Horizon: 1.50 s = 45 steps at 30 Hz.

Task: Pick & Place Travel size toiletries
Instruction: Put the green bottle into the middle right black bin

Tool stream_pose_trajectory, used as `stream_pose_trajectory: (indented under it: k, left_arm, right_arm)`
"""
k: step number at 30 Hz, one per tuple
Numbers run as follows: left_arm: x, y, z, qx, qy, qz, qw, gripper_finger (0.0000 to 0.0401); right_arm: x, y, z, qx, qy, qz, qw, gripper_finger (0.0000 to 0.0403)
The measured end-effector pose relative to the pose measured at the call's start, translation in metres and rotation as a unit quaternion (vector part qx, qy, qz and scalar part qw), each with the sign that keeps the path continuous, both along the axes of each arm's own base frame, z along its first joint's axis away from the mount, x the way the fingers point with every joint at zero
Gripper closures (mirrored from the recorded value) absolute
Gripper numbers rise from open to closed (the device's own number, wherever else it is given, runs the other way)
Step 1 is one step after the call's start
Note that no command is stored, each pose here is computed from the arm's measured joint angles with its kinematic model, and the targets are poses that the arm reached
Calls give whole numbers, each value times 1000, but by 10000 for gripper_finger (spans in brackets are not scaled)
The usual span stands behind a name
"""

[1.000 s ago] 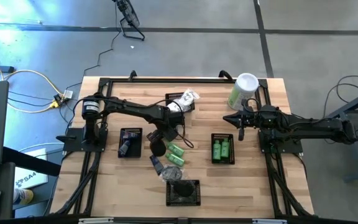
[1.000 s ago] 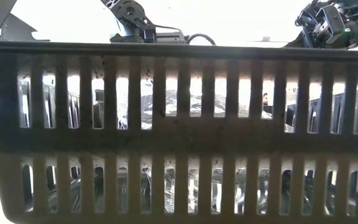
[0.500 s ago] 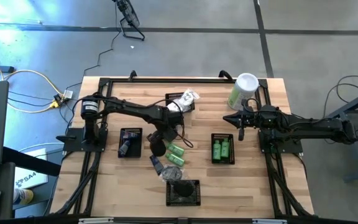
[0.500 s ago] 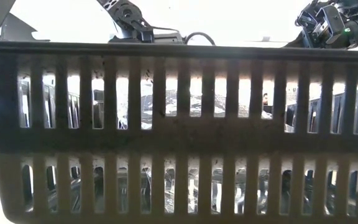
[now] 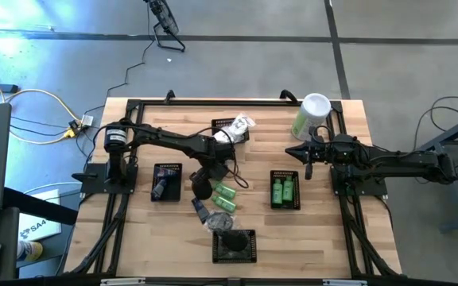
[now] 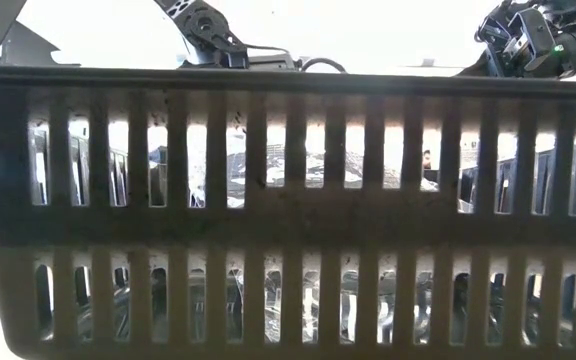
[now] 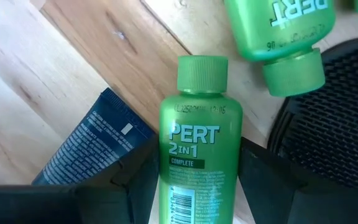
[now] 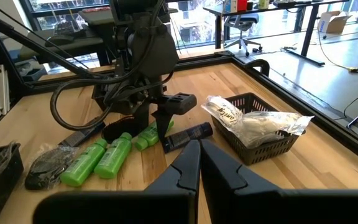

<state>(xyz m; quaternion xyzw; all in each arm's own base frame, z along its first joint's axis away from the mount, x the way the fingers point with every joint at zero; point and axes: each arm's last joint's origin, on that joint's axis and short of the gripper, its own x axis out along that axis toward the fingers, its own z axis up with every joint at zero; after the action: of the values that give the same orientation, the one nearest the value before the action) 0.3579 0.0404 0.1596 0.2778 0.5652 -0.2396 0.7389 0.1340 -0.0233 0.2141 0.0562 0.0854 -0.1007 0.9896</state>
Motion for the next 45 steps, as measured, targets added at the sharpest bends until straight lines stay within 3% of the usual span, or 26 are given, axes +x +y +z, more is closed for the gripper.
stream_pose_trajectory:
  k: [19,25,31,39,45]
  left_arm:
    - [4,0,0,-5,-17,28,999,208]
    - [7,1,1,-28,-32,117,992,208]
    - [9,2,2,-23,-45,129,990,208]
    - [18,3,6,-23,-94,133,986,208]
    - [33,5,16,-56,-177,196,963,208]
  right_arm:
    - [0,0,0,0,0,0,1000,398]
    - [0,0,0,0,0,0,1000,398]
    - [0,0,0,0,0,0,1000,398]
    - [0,0,0,0,0,0,1000,398]
    - [0,0,0,2,0,2,1000,398]
